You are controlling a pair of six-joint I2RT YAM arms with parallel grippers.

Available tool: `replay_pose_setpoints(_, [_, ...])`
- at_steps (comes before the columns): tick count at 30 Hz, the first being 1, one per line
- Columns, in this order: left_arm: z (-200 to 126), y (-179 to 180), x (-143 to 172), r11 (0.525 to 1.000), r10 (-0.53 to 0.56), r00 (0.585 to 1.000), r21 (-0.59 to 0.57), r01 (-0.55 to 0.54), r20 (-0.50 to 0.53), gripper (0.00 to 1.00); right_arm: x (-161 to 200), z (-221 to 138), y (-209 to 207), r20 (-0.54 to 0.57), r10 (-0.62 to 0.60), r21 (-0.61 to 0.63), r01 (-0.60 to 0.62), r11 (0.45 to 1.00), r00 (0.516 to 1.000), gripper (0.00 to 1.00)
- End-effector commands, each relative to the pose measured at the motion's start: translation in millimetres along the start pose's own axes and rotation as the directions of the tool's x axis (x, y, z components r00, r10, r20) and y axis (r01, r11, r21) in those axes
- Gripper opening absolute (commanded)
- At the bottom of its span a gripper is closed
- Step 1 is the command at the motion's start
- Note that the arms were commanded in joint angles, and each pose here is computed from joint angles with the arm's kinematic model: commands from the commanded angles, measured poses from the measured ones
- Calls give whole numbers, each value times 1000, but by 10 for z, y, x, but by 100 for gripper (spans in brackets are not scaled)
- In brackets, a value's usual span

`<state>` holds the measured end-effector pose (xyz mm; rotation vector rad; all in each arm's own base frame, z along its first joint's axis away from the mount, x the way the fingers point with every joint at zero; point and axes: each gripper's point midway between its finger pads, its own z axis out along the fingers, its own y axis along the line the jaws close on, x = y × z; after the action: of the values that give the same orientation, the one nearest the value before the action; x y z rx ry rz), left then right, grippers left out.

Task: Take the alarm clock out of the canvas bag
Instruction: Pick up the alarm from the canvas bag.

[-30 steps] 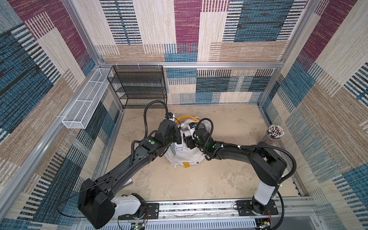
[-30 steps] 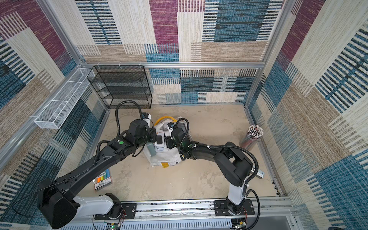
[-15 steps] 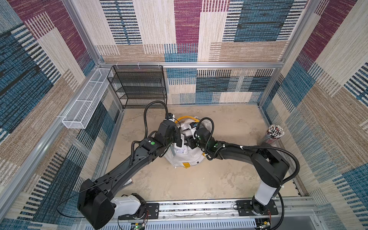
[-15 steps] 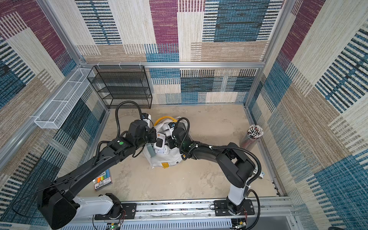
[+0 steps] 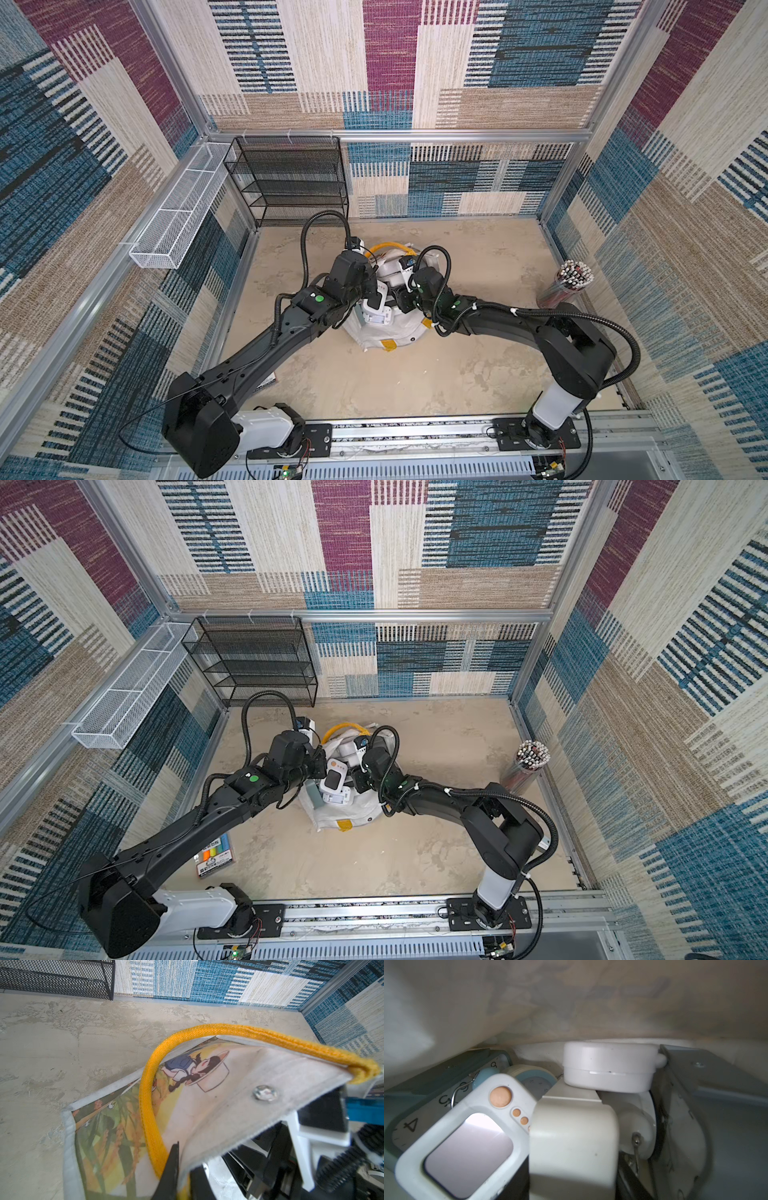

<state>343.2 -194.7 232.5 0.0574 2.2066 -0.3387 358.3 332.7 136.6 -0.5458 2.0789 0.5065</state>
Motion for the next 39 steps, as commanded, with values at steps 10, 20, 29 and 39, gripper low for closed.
replay_pose_setpoints(10, [3,93,34,998,-25,1000,-54,24,-18,0,-185,-248,22,46,22,-6,-21,1000,999,28])
replay_pose_setpoints(20, [4,114,54,998,-30,999,-64,28,-23,0,-209,-406,7,52,17,-2,-16,1000,999,28])
replay_pose_setpoints(29, [13,126,73,997,-34,999,-69,32,-25,0,-157,-503,-35,41,8,13,-9,1000,999,28])
replay_pose_setpoints(39, [35,136,89,996,-41,999,-75,38,-29,0,-247,-719,-62,79,32,20,-33,999,996,27])
